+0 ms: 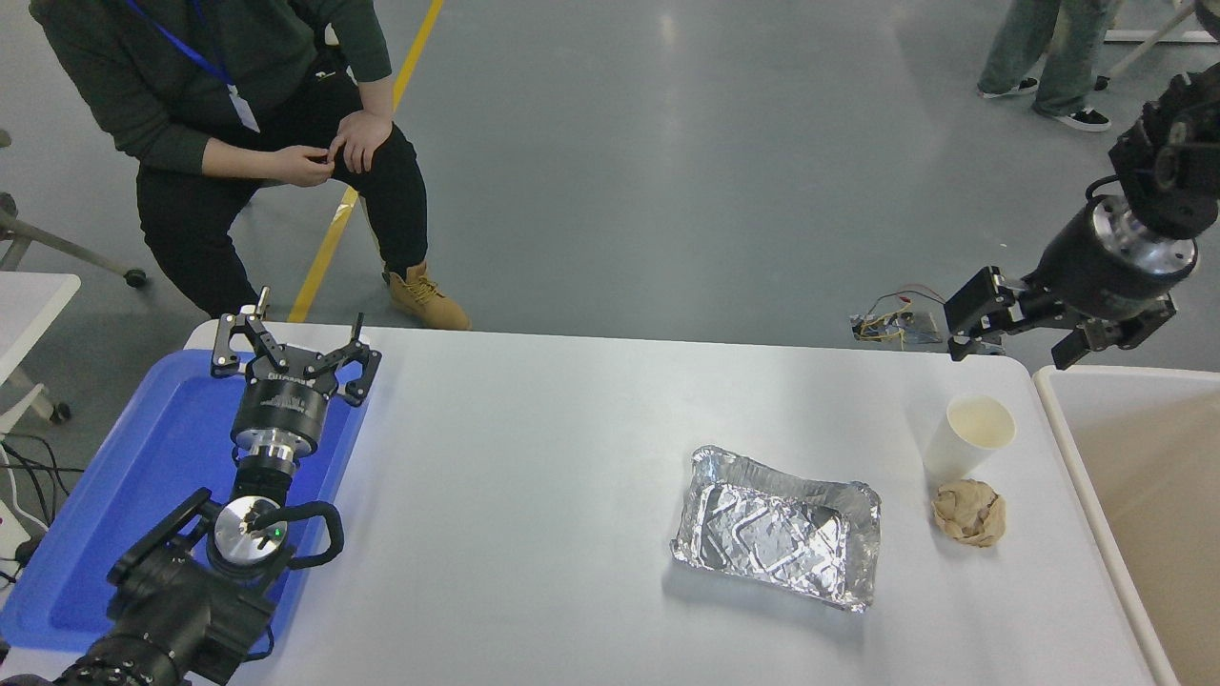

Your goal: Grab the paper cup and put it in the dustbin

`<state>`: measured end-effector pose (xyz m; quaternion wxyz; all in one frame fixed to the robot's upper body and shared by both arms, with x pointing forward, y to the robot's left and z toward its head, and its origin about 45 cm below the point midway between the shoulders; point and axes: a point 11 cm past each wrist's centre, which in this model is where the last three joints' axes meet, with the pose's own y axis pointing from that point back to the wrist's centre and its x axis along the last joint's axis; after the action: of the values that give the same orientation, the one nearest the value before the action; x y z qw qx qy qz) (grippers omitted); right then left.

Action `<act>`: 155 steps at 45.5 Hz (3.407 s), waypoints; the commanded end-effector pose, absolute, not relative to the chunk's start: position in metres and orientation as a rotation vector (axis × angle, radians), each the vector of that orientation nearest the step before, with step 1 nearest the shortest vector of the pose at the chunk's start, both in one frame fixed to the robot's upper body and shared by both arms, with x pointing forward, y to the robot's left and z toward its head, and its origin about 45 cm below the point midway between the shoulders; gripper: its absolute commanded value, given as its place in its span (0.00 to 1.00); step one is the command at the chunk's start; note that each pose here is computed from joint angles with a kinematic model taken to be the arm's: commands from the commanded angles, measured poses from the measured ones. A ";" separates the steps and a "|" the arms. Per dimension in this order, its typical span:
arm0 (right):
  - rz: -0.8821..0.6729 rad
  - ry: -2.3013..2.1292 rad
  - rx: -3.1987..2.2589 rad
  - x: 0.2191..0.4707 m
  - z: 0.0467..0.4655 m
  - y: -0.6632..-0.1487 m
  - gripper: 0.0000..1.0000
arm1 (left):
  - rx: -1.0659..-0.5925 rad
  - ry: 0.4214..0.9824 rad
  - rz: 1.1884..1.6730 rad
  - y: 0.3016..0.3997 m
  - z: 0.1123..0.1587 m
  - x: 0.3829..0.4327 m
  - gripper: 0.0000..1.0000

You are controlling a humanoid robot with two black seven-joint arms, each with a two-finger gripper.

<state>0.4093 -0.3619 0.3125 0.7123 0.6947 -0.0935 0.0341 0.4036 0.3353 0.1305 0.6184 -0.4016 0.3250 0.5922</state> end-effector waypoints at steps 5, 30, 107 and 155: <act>0.046 -0.267 1.504 0.420 0.260 -0.404 1.00 | -0.924 0.748 1.363 0.3353 0.1304 0.4035 1.00; 0.072 -0.345 1.448 0.409 0.172 -0.446 0.99 | -0.925 0.747 1.363 0.3355 0.1305 0.4035 1.00; 0.305 -0.408 1.412 0.397 0.111 -0.447 0.00 | -0.924 0.748 1.363 0.3353 0.1304 0.4035 1.00; 0.289 -0.550 1.504 0.422 0.419 -0.460 0.00 | -0.925 0.747 1.363 0.3355 0.1305 0.4035 1.00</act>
<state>0.4307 -0.4558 0.3660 0.6922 0.6722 -0.2324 0.1222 0.4035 0.3353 0.1304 0.6184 -0.4016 0.3250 0.5922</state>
